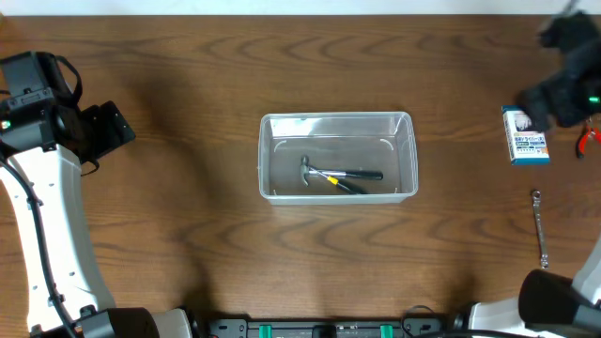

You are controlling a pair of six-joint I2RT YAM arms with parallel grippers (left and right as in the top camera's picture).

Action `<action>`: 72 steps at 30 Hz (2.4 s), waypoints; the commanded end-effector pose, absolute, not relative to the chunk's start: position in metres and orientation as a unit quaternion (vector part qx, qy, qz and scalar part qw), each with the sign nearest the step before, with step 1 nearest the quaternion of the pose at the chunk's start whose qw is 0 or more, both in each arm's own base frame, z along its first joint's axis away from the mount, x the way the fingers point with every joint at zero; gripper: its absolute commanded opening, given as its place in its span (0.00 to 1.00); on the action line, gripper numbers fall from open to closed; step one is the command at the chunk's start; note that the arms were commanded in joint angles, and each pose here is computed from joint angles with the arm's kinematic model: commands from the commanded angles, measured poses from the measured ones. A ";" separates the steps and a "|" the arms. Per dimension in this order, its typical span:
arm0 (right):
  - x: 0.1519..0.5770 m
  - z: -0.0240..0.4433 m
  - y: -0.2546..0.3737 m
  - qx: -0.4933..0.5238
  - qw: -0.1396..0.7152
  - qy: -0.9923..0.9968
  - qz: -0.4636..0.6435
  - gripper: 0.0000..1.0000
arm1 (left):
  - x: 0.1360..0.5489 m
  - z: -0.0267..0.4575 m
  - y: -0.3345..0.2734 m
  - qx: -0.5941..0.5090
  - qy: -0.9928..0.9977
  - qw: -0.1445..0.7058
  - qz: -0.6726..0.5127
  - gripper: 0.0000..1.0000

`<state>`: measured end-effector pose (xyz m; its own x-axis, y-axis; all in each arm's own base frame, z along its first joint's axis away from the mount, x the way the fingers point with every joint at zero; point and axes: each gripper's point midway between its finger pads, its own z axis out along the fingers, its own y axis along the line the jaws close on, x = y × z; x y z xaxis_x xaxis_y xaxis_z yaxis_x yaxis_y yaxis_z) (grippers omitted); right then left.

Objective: Pack container
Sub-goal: 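Raise the right gripper and move it right to the boxed screwdriver set, then lower the right gripper and grasp the blue-white screwdriver set box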

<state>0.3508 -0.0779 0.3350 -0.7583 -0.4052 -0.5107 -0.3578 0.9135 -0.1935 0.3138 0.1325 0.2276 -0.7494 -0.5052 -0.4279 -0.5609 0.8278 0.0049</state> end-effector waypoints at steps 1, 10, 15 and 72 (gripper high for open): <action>0.355 0.324 -0.106 -0.158 0.277 0.947 -0.031 0.99 | 0.314 0.236 0.135 -0.285 0.930 0.220 0.072 0.98; 0.398 0.279 -0.168 -0.064 0.252 0.963 -0.066 0.99 | 0.314 0.236 0.135 -0.285 0.930 0.220 0.072 0.98; 0.427 0.238 -0.191 -0.019 0.231 0.970 -0.070 0.99 | 0.314 0.236 0.135 -0.285 0.930 0.220 0.072 0.98; 0.421 0.006 -0.216 0.029 -0.024 0.999 -0.016 0.99 | 0.314 0.236 0.135 -0.285 0.930 0.220 0.072 0.98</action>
<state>0.4198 -0.2092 0.0084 -0.9979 0.0390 0.0517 0.0380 0.9991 -0.0198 0.3138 0.1325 0.2276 -0.7494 -0.5052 -0.4279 -0.5609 0.8278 0.0049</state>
